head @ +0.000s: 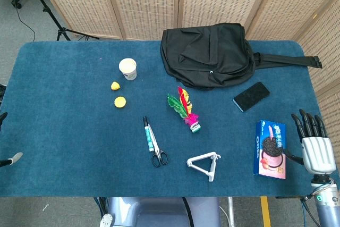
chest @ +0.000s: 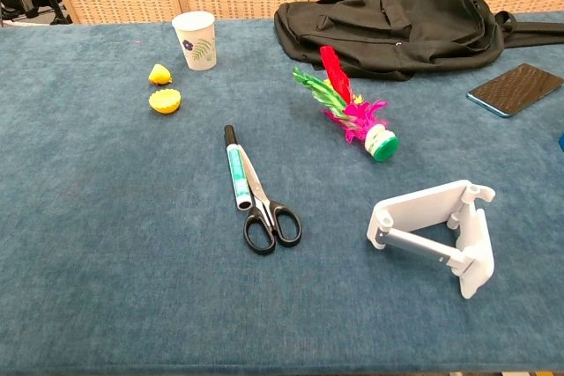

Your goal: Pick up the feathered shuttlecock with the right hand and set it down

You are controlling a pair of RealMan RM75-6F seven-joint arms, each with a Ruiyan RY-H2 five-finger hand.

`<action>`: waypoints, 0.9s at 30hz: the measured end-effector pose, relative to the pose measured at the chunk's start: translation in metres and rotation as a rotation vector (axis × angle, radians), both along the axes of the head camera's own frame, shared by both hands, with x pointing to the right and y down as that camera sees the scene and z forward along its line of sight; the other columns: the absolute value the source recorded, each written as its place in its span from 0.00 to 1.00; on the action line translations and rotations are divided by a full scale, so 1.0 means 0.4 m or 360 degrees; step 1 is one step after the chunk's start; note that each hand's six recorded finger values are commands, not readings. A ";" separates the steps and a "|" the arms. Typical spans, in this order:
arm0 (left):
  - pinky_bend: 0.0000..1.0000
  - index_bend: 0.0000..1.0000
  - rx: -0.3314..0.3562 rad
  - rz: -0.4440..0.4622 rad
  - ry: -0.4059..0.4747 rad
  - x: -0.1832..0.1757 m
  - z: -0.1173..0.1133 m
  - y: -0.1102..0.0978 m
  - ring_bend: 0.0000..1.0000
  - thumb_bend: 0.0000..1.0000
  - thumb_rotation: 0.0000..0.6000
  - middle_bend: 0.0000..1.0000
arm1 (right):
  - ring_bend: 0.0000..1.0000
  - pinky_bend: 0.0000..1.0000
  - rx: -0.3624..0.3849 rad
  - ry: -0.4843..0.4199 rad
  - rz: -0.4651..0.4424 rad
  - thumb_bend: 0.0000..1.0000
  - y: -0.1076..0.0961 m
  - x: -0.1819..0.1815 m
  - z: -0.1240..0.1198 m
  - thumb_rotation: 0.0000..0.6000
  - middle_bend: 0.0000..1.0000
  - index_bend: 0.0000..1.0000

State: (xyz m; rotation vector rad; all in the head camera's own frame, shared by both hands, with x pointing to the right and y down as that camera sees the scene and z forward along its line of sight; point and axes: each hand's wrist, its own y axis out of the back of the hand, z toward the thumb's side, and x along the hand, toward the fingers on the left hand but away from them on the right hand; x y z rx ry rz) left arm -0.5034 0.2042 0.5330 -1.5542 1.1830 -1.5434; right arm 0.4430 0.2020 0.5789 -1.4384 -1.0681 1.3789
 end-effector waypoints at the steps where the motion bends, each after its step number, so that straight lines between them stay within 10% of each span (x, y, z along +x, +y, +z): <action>1: 0.00 0.00 0.0003 0.0000 0.0001 0.000 -0.001 0.000 0.00 0.00 1.00 0.00 | 0.00 0.00 0.0005 0.0005 0.0001 0.00 0.000 0.001 -0.001 1.00 0.00 0.00; 14: 0.00 0.00 0.0026 0.0001 0.0013 0.000 -0.013 0.009 0.00 0.00 1.00 0.00 | 0.00 0.00 -0.0007 -0.0032 -0.0052 0.00 -0.018 -0.029 0.003 1.00 0.00 0.00; 22: 0.00 0.00 0.0004 0.0021 0.0014 0.008 -0.003 0.005 0.00 0.00 1.00 0.00 | 0.00 0.00 -0.0151 -0.0336 -0.0159 0.00 -0.143 -0.175 0.041 1.00 0.00 0.01; 27: 0.00 0.00 -0.0028 0.0005 0.0008 0.002 0.010 0.000 0.00 0.00 1.00 0.00 | 0.00 0.00 -0.0382 -0.0598 -0.0120 0.00 -0.245 -0.284 0.098 1.00 0.00 0.24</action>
